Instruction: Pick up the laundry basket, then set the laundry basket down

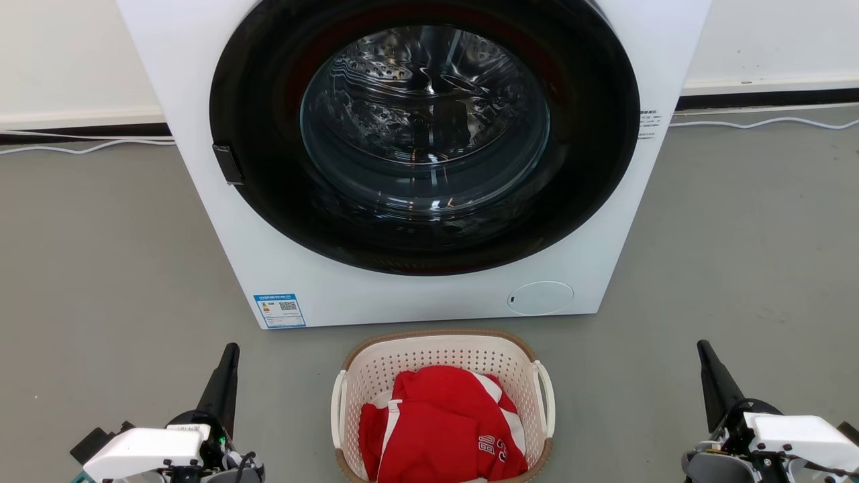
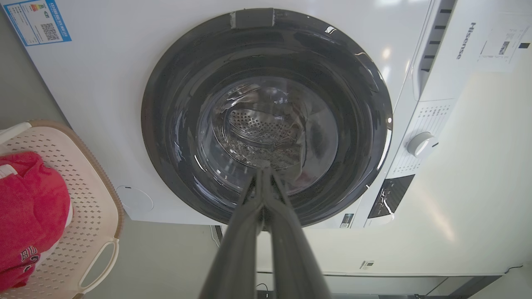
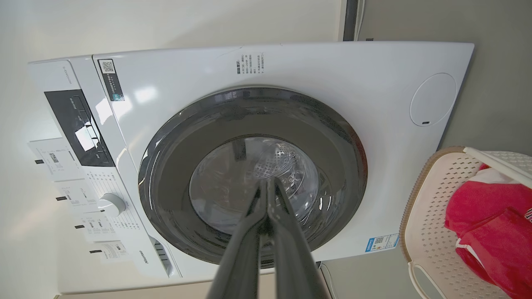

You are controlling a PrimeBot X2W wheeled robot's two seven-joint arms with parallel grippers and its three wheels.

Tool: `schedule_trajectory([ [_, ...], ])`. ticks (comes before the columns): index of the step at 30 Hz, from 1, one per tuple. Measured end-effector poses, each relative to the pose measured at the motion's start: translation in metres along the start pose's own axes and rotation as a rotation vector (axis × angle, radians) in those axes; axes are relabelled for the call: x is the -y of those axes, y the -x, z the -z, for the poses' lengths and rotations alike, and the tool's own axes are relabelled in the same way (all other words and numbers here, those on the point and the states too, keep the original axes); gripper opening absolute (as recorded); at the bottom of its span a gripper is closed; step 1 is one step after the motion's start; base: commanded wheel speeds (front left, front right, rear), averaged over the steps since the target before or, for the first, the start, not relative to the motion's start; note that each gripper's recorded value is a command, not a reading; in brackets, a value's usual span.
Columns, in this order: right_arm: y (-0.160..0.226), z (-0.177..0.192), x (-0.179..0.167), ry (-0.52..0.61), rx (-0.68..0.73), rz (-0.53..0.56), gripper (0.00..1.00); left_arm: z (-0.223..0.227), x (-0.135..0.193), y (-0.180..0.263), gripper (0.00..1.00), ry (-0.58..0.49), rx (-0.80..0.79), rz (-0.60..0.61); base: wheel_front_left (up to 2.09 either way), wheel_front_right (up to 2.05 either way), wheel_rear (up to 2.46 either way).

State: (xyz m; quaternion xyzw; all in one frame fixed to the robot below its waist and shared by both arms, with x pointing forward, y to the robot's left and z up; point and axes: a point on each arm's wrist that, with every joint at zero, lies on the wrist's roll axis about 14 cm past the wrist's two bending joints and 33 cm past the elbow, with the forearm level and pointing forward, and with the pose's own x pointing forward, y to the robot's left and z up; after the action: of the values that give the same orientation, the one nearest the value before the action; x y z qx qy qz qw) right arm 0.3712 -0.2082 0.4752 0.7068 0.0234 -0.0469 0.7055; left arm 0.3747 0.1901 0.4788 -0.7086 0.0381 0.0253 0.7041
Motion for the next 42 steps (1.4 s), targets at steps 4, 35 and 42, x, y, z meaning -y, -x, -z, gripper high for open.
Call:
schedule_trajectory([
  [4,0.0,0.0,0.0,0.0,0.0,0.0,0.0,0.0,0.0,0.0,0.0,0.0,0.0,0.0,0.0,0.0,0.0],
  [35,0.014,0.003,0.028,-0.008,-0.001,0.083,1.0,0.002,-0.035,0.016,1.0,0.014,0.01,-0.104,0.0,0.0,0.0],
  [42,0.013,0.008,0.028,0.018,-0.005,0.082,1.0,0.004,-0.033,0.015,1.0,0.008,0.012,-0.099,0.0,0.0,0.0],
])
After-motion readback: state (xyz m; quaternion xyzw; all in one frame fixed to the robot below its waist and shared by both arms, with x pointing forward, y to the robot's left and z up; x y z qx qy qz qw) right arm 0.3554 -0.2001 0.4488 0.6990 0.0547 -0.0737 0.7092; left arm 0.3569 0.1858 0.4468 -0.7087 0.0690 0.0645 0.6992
